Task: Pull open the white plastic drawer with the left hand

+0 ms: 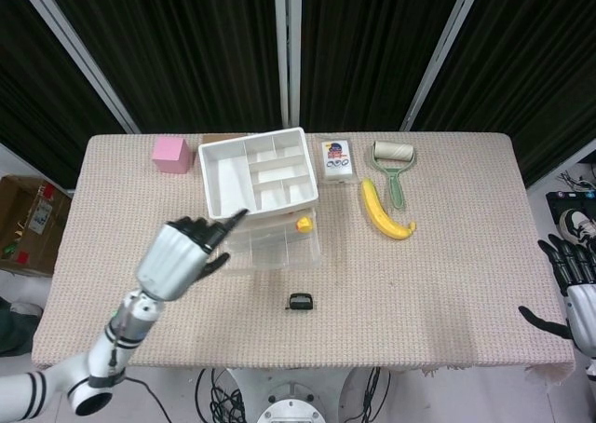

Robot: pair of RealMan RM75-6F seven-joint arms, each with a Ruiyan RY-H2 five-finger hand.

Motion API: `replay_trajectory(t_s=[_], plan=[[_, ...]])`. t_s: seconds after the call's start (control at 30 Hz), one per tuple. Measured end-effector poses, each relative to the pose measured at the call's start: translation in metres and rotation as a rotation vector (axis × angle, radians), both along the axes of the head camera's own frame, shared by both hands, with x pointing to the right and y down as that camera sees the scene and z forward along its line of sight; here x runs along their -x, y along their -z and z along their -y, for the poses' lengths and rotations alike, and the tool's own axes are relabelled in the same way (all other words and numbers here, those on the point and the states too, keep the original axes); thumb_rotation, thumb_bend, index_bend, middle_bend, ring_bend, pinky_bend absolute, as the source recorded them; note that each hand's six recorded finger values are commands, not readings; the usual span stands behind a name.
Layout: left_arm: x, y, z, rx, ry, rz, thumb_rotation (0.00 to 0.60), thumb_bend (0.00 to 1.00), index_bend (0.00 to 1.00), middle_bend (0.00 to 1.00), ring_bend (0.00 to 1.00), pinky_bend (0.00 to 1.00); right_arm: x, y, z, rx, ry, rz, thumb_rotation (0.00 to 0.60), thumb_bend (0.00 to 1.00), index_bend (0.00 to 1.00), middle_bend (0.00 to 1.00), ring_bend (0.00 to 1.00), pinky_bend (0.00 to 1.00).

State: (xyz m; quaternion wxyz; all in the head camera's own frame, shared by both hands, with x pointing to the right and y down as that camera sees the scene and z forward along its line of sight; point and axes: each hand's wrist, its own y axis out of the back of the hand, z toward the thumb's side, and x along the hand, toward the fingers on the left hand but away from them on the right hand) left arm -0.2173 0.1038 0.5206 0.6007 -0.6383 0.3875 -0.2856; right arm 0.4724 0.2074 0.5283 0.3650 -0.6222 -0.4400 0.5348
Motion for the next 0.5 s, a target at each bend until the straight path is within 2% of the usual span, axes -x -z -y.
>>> replay_trajectory(t_s=[0.1,0.2,0.27,0.37,0.5], plan=[[0.064,0.0,0.012,0.056,0.191,0.068,0.6,0.14,0.22,0.4,0.41,0.47,0.002,0.0,0.002,-0.003,0.014,0.017,0.6,0.06,0.0,0.01,0.0,0.0],[0.128,-0.005,0.006,0.139,0.368,0.152,0.6,0.14,0.23,0.33,0.33,0.34,0.005,-0.001,0.005,-0.013,0.036,0.028,0.6,0.06,0.0,0.01,0.0,0.0],[0.167,-0.012,-0.011,0.202,0.467,0.22,0.6,0.14,0.23,0.32,0.31,0.3,0.007,-0.004,0.006,-0.018,0.048,0.036,0.6,0.06,0.0,0.01,0.0,0.0],[0.205,-0.022,-0.043,0.279,0.548,0.3,0.6,0.14,0.23,0.31,0.31,0.29,0.01,-0.008,0.007,-0.011,0.057,0.04,0.6,0.06,0.0,0.01,0.0,0.0],[0.225,-0.029,-0.082,0.341,0.596,0.321,0.6,0.14,0.23,0.31,0.31,0.29,0.014,-0.013,0.007,-0.002,0.066,0.042,0.6,0.06,0.0,0.01,0.0,0.0]])
